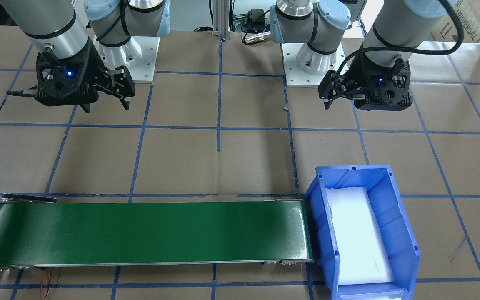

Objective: Transport two buttons from left to right

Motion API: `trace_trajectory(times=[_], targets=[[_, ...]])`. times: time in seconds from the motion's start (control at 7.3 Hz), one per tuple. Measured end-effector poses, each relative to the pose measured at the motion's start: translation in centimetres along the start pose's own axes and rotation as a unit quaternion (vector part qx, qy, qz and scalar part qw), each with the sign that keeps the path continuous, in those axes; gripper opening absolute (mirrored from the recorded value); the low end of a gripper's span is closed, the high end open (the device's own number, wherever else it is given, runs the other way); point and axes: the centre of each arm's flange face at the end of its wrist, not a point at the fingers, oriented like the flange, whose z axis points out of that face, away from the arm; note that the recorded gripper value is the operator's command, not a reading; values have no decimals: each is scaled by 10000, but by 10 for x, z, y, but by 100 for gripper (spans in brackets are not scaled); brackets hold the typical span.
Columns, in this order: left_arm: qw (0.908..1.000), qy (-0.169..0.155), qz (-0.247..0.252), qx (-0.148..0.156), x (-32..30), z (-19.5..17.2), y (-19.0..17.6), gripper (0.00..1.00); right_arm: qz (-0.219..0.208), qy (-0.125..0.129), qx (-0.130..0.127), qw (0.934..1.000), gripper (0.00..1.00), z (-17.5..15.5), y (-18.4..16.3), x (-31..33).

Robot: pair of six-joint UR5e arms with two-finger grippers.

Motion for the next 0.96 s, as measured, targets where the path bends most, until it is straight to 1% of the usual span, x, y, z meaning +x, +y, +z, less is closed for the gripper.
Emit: trace_trajectory(times=[0.14, 0.41, 0.68, 0.82, 0.96], targets=[[10000, 5, -10, -76, 1, 2, 0, 100, 0, 0, 0, 10000, 86, 0, 0, 0], [9999, 28, -158, -49, 1, -3, 1, 100, 0, -3, -2, 10000, 86, 0, 0, 0], [9992, 309, -221, 86, 7, -14, 2, 100, -5, -1, -5, 10000, 87, 0, 0, 0], [9989, 371, -228, 160, 8, -20, 5, 100, -7, -1, -7, 10000, 96, 1, 0, 0], [9987, 393, -264, 204, 8, -24, 7, 100, -6, -1, -8, 10000, 100, 1, 0, 0]])
